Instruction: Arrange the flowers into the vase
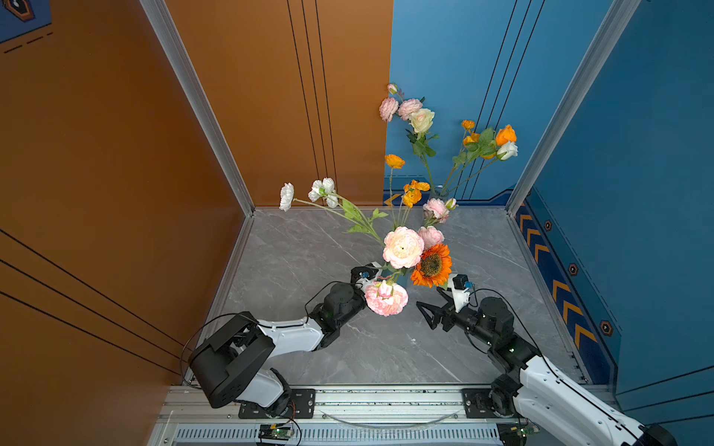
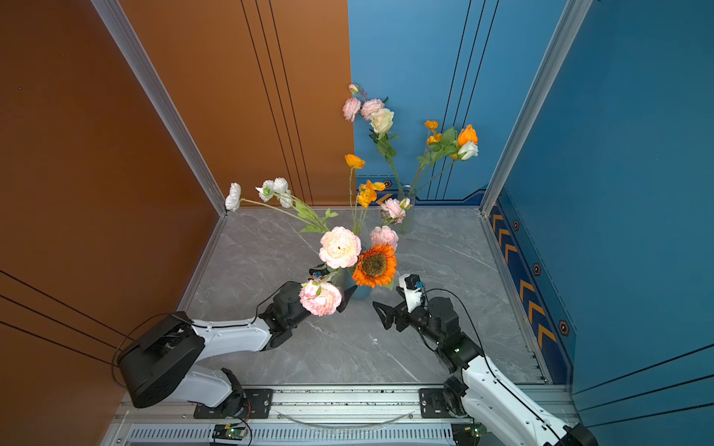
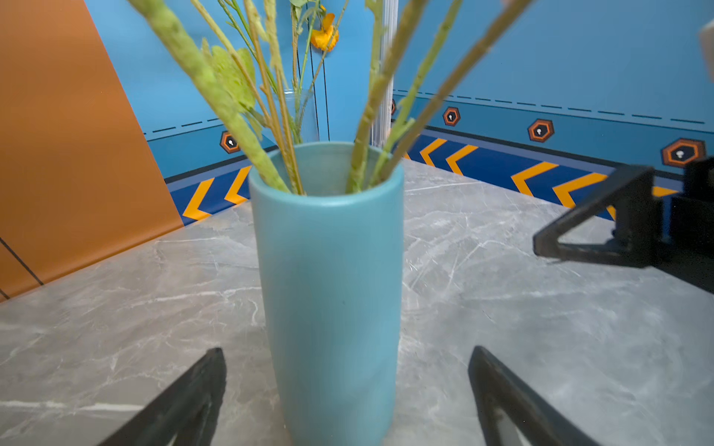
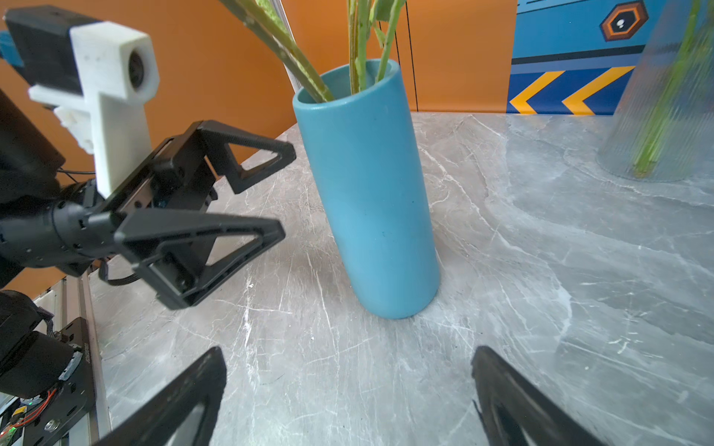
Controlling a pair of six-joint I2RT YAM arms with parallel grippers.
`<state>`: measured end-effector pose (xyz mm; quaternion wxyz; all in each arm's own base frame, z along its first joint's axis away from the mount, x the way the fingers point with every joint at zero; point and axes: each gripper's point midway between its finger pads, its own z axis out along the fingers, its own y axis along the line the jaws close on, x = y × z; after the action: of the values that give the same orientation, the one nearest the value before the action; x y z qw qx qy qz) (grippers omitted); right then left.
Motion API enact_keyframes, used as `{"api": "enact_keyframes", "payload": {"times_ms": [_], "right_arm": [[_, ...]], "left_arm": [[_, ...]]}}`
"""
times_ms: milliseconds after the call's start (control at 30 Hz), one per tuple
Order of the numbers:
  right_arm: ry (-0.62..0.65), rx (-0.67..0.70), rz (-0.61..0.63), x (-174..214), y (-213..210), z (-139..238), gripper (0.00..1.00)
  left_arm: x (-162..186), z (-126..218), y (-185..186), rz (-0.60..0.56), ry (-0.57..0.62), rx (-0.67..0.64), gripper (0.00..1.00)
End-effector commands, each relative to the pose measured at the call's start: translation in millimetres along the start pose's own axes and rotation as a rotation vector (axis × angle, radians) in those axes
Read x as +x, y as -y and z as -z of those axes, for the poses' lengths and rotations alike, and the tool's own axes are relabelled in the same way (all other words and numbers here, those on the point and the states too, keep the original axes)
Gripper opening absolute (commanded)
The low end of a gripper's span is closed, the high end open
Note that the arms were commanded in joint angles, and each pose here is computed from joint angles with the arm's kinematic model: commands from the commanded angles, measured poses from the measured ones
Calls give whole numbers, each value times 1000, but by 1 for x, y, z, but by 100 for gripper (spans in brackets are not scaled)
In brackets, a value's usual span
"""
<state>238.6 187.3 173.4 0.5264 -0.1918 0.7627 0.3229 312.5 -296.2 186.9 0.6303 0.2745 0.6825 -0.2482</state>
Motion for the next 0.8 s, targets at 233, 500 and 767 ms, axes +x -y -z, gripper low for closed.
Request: {"api": "enact_keyframes", "payload": {"times_ms": [233,500,767], "right_arm": [[-6,-54,11,-2,-5,-12,100],[1,-57,23,-6,-5,-15,100],[-2,-62,22,-6,-4,-17,100]], "left_arm": [[-33,-36,-6,74,167,96,98],[-32,-62,-1,105,183,162,98],[-32,-73,0,102,192,175,92]]}}
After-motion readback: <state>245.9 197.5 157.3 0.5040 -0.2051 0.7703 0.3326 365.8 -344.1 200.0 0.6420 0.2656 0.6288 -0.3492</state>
